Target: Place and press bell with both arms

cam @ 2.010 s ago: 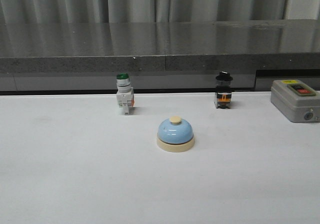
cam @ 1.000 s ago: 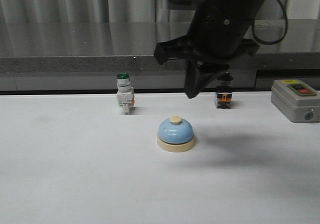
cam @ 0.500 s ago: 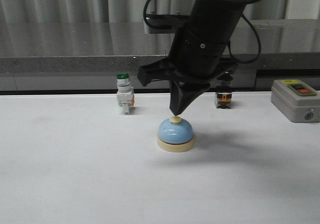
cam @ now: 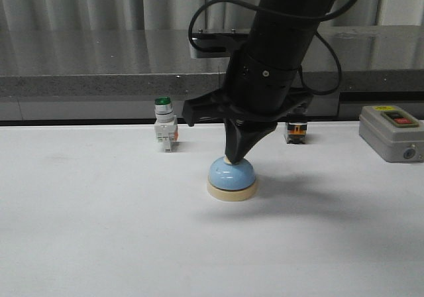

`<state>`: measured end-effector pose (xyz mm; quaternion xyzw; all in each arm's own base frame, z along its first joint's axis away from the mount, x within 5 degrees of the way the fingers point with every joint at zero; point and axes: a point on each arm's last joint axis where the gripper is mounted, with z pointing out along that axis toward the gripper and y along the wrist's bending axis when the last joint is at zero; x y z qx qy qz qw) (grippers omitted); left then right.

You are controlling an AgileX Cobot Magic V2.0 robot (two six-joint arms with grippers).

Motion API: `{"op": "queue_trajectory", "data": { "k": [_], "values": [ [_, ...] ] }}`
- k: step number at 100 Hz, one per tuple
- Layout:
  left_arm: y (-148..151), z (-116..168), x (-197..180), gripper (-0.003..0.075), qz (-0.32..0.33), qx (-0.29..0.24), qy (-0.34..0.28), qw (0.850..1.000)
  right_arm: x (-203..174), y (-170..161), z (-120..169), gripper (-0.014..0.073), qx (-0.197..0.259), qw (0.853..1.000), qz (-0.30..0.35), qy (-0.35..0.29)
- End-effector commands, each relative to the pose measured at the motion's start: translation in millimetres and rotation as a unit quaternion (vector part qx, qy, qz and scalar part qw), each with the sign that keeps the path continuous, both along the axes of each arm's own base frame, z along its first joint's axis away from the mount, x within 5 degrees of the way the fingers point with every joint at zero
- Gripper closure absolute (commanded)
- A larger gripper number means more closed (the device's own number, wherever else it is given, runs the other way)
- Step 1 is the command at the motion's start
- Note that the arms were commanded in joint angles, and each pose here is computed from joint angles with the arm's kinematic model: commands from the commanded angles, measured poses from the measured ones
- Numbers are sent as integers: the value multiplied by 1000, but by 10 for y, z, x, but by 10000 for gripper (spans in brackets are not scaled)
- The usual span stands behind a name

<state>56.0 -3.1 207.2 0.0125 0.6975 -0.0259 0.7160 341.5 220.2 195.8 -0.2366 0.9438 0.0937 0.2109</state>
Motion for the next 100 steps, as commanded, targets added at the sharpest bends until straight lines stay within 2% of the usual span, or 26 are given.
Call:
{"op": "queue_trajectory", "data": {
  "k": [1,26,52,80,100],
  "values": [
    [5,-46,-9,741,3,-7,-37,999,-16,-24,507,655,33,997,5,-68],
    [5,-46,-9,741,3,-7,-37,999,-89,-265,1006,655,51,990,-8,-130],
    [5,-46,-9,741,3,-7,-37,999,-196,-828,1363,655,64,978,-69,-184],
    [5,-46,-9,741,3,-7,-37,999,-634,-1511,1568,655,81,949,-148,-266],
    [5,-46,-9,741,3,-7,-37,999,-1165,-1894,1637,655,89,917,-197,-334]
  ]
}}
